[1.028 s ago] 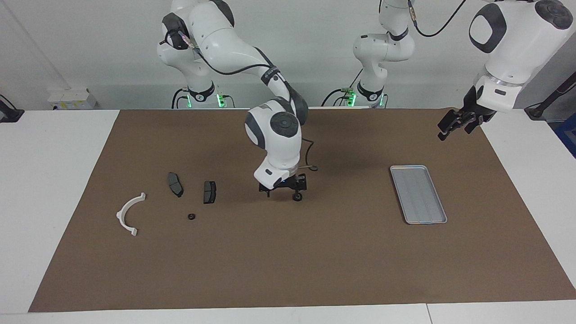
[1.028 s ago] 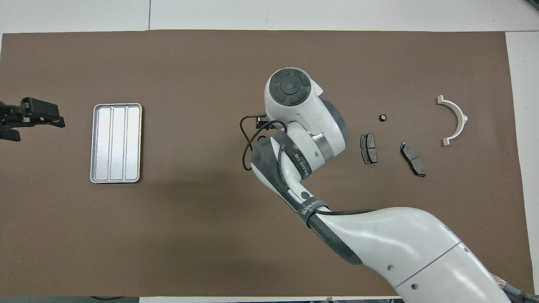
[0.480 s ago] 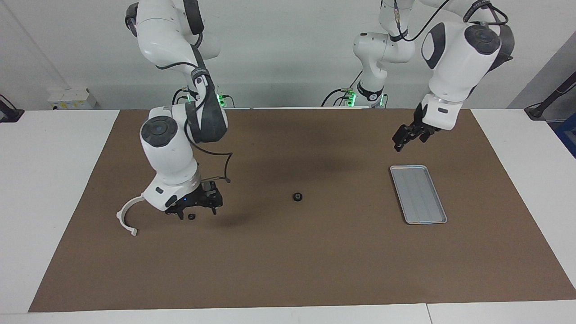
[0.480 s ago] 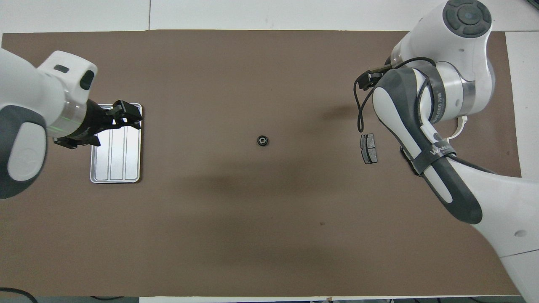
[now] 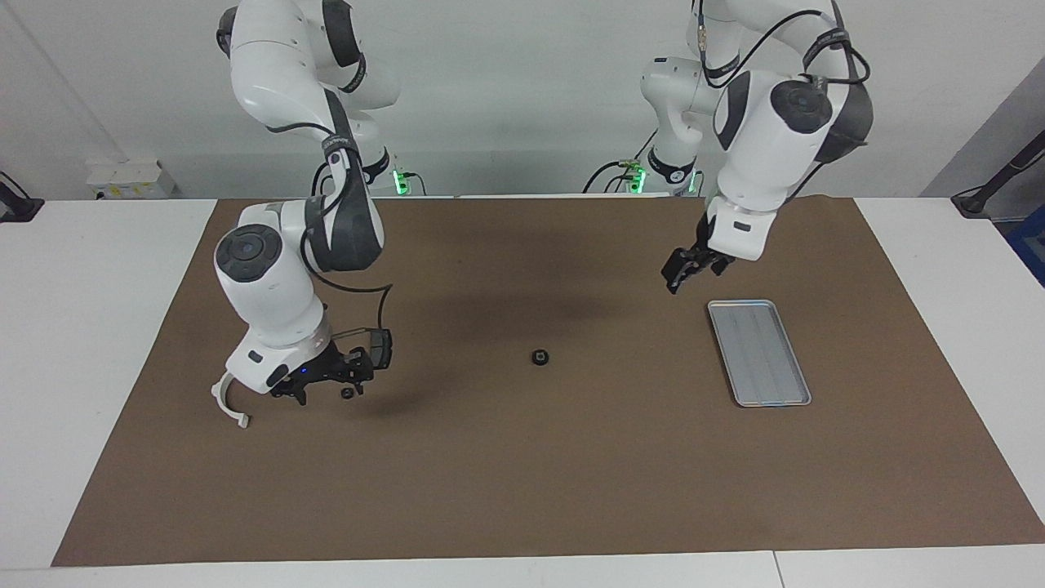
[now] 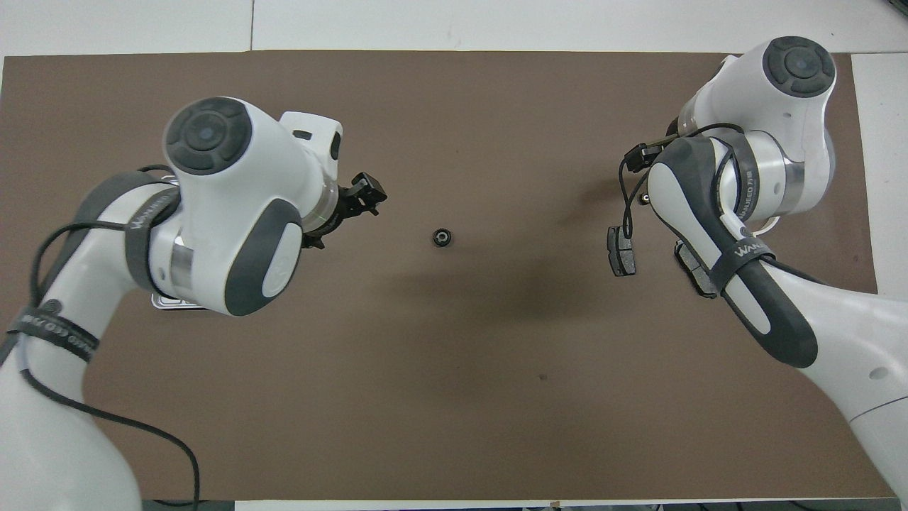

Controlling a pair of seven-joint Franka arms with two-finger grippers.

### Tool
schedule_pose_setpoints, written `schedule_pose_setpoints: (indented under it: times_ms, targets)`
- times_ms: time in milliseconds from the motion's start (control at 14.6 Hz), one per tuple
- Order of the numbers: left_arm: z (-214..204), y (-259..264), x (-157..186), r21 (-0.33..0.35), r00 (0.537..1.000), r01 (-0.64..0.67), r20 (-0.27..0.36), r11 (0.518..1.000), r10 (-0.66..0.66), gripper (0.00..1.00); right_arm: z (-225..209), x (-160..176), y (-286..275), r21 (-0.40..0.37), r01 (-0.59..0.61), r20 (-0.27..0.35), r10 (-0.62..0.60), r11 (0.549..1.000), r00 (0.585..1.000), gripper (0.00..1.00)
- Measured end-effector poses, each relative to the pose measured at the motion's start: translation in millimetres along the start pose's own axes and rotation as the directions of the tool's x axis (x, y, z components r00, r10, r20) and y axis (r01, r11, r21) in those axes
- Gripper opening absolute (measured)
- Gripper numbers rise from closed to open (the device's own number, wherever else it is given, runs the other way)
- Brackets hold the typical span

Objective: Pick bearing gear from pile to tray
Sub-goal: 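Reach the left gripper to the black ring at center and grasp it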

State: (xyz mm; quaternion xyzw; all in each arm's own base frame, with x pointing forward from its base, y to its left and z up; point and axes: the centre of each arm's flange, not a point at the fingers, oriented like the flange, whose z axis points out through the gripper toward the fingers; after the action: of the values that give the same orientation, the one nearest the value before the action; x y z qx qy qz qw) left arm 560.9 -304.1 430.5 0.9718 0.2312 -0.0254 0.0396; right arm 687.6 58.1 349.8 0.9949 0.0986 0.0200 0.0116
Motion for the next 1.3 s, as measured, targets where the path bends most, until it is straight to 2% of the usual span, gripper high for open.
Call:
schedule_pose_setpoints:
  times_ms: [274,411,548,1096,1165,1302]
  targets:
    - [77,66,-7,0.021,0.999,0.04,0.005,0.999,-0.04,1.0,6,-11,-3,0.002,0.004,0.016,-0.004,1.0,1.0,0.9]
    - [117,83,-12,0.032,0.998,0.058,0.007,0.998,-0.059,1.0,13,-17,-4,0.002,0.005,0.021,-0.005,1.0,1.0,0.92]
    - [138,94,-17,0.031,0.998,0.063,0.003,0.998,-0.063,1.0,22,-23,-6,0.004,0.007,0.027,-0.007,1.0,1.0,0.9]
    - [144,107,-37,0.035,0.998,0.06,0.005,0.998,-0.06,1.0,41,-36,-9,0.005,0.01,0.026,-0.011,1.0,1.0,0.92]
    - [145,108,-40,0.036,0.998,0.062,0.006,0.997,-0.062,0.92,44,-37,-9,0.006,0.011,0.026,-0.011,1.0,1.0,0.9]
    - [145,109,-42,0.037,0.998,0.067,0.006,0.997,-0.067,0.88,47,-39,-9,0.006,0.012,0.029,-0.012,1.0,1.0,0.9]
